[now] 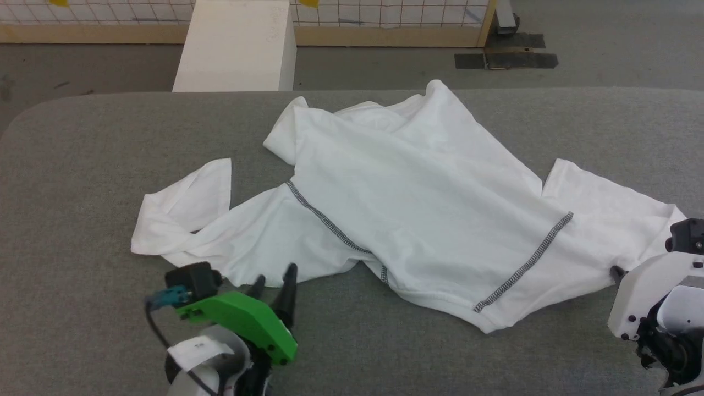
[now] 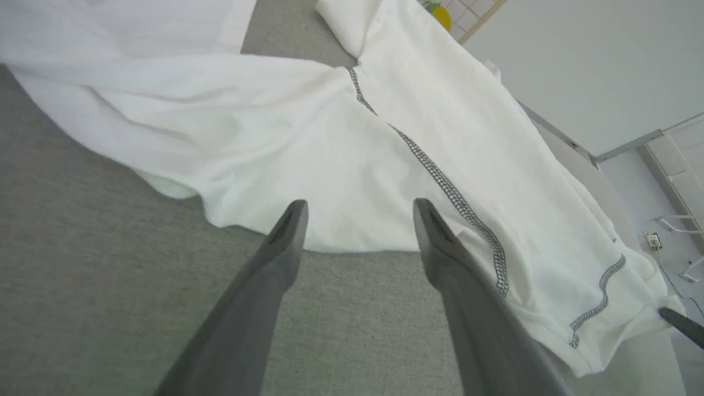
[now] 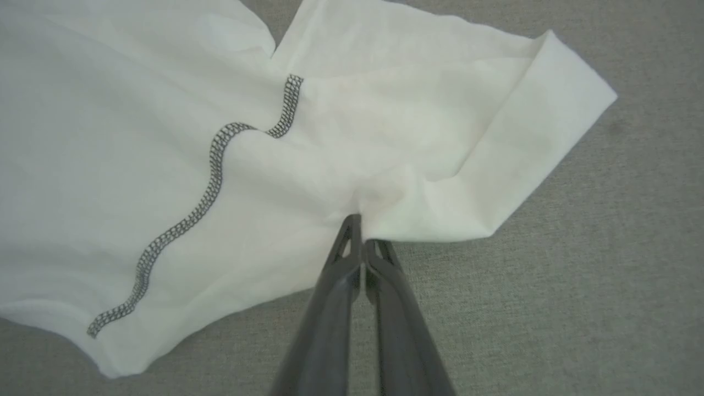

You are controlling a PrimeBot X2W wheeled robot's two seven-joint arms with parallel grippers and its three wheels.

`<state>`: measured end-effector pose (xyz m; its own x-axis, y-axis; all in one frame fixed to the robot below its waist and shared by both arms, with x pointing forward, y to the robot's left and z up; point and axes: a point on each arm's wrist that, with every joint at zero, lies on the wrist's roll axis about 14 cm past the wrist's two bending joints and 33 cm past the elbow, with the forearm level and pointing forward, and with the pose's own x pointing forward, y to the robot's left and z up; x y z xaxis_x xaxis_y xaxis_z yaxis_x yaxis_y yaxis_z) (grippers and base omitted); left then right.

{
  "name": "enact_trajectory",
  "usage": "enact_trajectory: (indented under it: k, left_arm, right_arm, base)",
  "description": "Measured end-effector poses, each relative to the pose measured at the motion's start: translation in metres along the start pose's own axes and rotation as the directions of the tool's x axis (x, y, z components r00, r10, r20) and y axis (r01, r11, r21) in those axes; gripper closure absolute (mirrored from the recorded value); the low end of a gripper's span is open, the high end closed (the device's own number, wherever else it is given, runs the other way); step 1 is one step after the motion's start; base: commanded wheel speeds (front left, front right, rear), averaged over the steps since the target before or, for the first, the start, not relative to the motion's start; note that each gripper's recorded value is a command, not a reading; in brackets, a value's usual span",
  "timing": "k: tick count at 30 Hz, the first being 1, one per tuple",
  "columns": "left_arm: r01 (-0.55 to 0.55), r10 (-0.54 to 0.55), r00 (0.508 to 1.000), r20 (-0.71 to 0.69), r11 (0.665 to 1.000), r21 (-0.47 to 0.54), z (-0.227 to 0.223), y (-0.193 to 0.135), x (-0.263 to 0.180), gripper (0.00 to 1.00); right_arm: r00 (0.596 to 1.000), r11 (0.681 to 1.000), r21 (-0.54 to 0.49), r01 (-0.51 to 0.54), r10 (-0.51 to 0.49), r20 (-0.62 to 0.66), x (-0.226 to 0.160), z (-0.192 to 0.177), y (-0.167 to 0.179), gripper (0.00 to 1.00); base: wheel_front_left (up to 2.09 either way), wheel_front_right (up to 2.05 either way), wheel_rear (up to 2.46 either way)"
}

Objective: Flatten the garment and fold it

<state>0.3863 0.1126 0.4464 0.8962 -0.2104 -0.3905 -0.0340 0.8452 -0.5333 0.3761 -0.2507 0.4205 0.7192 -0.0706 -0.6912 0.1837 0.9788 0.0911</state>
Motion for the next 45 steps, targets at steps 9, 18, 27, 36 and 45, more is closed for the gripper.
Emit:
enact_trajectory:
  k: [9,18,27,36,45]
  left_arm:
    - [-0.151,0.142,0.973,-0.179,0.988,-0.036,-0.025,0.026,0.021,0.00]
    - [-0.195,0.191,0.963,-0.190,0.981,-0.006,-0.026,0.046,0.046,1.00]
    - [-0.100,0.100,0.995,-0.007,0.993,-0.054,0.015,0.034,0.043,1.00]
    - [0.143,-0.175,0.895,0.411,0.984,0.108,0.172,-0.042,0.006,1.00]
    - [0.196,-0.377,0.664,0.645,0.921,0.337,0.294,-0.116,-0.071,1.00]
  right_arm:
    - [0.999,0.999,0.016,-0.031,0.031,0.017,-0.003,-0.003,0.005,1.00]
    - [1.000,0.999,0.022,-0.030,0.030,-0.002,0.001,-0.011,0.004,1.00]
    - [0.976,0.968,0.196,-0.156,0.121,0.181,-0.009,0.025,0.010,1.00]
    - [0.757,0.826,0.238,-0.510,0.299,0.581,-0.070,0.148,0.047,1.00]
    - [0.500,0.807,0.005,-0.591,0.361,0.787,-0.169,0.256,0.069,1.00]
  base:
    - [0.00,0.00,0.00]
    - [0.00,0.00,0.00]
    - [0.00,0.00,0.00]
    - [0.00,0.00,0.00]
    - [0.00,0.00,0.00]
